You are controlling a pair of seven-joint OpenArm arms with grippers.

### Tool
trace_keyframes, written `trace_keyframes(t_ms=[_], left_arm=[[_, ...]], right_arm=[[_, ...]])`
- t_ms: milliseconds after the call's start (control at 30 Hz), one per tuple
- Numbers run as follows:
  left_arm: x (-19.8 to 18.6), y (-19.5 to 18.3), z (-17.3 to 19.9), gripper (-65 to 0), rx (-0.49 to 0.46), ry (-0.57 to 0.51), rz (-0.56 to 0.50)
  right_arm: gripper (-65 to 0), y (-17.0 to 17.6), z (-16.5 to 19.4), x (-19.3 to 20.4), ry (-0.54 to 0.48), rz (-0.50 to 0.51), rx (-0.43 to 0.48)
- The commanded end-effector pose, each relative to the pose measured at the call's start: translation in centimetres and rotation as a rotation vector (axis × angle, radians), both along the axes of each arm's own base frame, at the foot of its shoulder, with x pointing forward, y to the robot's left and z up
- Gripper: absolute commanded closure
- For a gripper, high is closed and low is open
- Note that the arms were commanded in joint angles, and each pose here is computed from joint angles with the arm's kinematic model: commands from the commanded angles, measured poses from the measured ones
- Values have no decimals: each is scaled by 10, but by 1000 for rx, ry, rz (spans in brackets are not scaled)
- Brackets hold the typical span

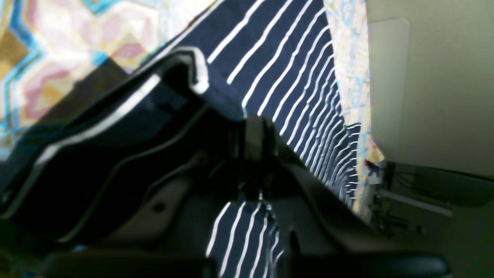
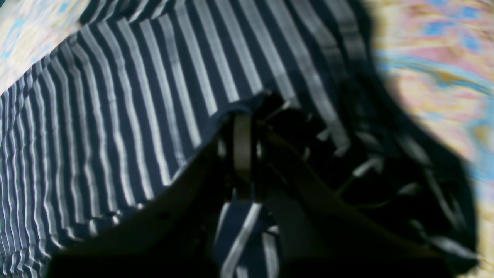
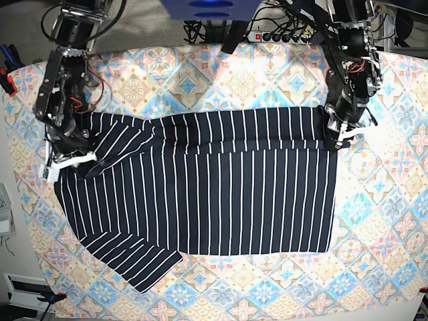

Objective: Fold the T-shirt properly
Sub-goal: 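Lift both grippers and pull the shirt's collar edge toward the robot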

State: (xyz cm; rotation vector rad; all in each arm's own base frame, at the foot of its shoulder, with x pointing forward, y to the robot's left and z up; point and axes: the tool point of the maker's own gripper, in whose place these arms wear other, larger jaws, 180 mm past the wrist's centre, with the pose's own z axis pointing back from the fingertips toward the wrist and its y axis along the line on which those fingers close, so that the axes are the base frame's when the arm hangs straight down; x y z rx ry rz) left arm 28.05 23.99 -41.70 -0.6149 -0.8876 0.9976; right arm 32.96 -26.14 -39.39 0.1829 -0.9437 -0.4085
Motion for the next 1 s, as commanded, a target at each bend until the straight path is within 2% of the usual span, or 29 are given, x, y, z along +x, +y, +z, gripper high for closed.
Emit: trace_keyframes(t_ms=[0, 133, 200, 267, 400, 467, 600, 767, 967], left_arm=[[8, 5, 13, 0, 20, -44, -3], [8, 6, 13, 0, 35, -39, -8], [8, 7, 12, -12, 35, -38, -7], [7, 6, 11, -55, 34, -34, -6], [6, 6, 10, -198, 33, -30, -4], [6, 5, 10, -233, 28, -30, -7], [1, 3, 11, -235, 13, -31, -10], [-20, -4, 13, -213, -79, -35, 14], [-45, -10, -1, -199, -166, 2, 57]], right_arm=[[-2, -9, 12, 9, -40, -8, -21], [-7, -13, 6, 8, -24, -19, -16], [-37, -18, 8, 7, -24, -19, -31], [-68, -19, 9, 6, -24, -18, -34], [-104, -20, -1, -7, 5, -17, -38], [-113, -19, 8, -5, -19, -13, -49], [-118, -16, 17, -19, -32, 9, -83], [-117, -12, 17, -48, -7, 35, -115], [-118, -37, 10, -82, 43, -33, -135]])
